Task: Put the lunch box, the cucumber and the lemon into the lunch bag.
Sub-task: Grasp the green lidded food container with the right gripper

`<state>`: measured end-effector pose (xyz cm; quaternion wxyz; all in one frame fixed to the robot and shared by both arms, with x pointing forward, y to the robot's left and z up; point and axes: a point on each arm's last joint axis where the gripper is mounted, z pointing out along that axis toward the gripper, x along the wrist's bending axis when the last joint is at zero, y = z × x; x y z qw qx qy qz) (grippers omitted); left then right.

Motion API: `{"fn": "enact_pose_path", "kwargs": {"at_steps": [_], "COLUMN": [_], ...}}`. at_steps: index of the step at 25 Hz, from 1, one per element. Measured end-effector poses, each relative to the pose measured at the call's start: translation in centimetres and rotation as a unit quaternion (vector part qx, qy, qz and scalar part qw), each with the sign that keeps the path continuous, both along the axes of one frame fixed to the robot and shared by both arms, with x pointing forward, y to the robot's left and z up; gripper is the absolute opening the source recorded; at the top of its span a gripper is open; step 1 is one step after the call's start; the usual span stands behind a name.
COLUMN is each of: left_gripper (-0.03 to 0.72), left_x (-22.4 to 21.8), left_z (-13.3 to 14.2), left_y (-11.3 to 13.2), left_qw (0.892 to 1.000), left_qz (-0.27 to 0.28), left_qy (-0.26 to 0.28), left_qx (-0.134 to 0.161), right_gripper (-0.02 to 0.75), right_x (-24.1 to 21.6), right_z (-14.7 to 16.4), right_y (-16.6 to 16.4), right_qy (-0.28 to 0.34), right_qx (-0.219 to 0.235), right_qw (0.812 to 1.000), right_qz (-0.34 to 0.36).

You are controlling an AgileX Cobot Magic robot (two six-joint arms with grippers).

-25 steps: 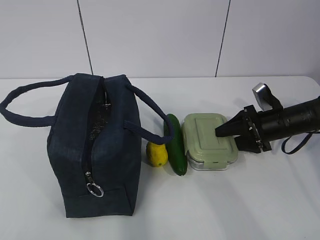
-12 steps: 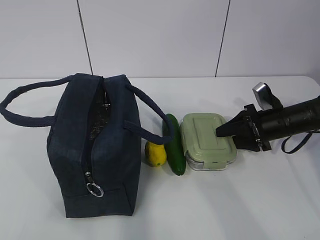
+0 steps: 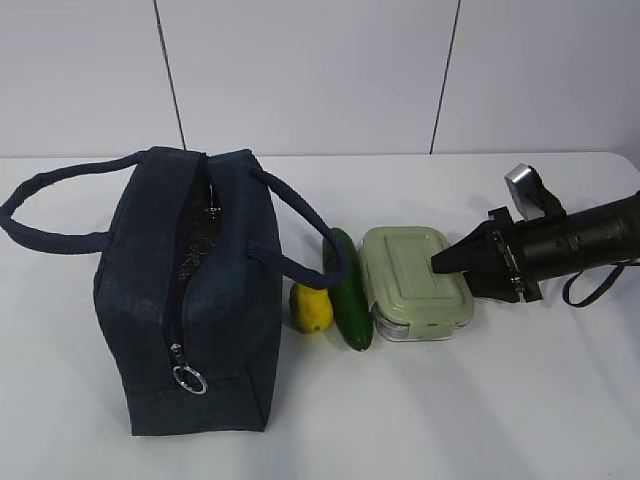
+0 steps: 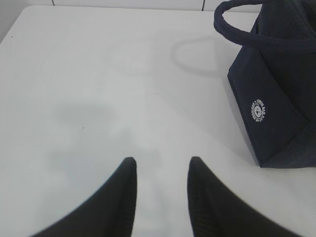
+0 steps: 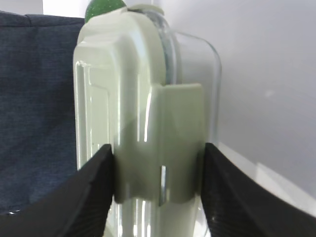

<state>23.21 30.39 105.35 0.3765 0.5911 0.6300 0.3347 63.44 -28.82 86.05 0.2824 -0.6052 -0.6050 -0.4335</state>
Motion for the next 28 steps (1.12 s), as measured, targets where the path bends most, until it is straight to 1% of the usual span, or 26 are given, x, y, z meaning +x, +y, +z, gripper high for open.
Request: {"fn": "enact_pose_path", "kwargs": {"at_steps": [22, 28], "left_gripper": [0.253, 0.253], "left_x": [0.00, 0.00], "left_z": [0.00, 0.00], "left_y": [0.00, 0.00], "left_qw": [1.000, 1.000], "left_qz": [0.000, 0.000], "left_qy": [0.000, 0.000], "left_qx": [0.000, 0.000], "right_gripper": [0.389, 0.375], "right_x": [-0.06, -0.06], "right_z": [-0.03, -0.03], "right_y": [-0.01, -0.01], "right_qy": [0.010, 0.011], "right_qx": [0.000, 0.000], "right_qw": [1.000, 1.000], "right_qz": [-0.001, -0.002]}}
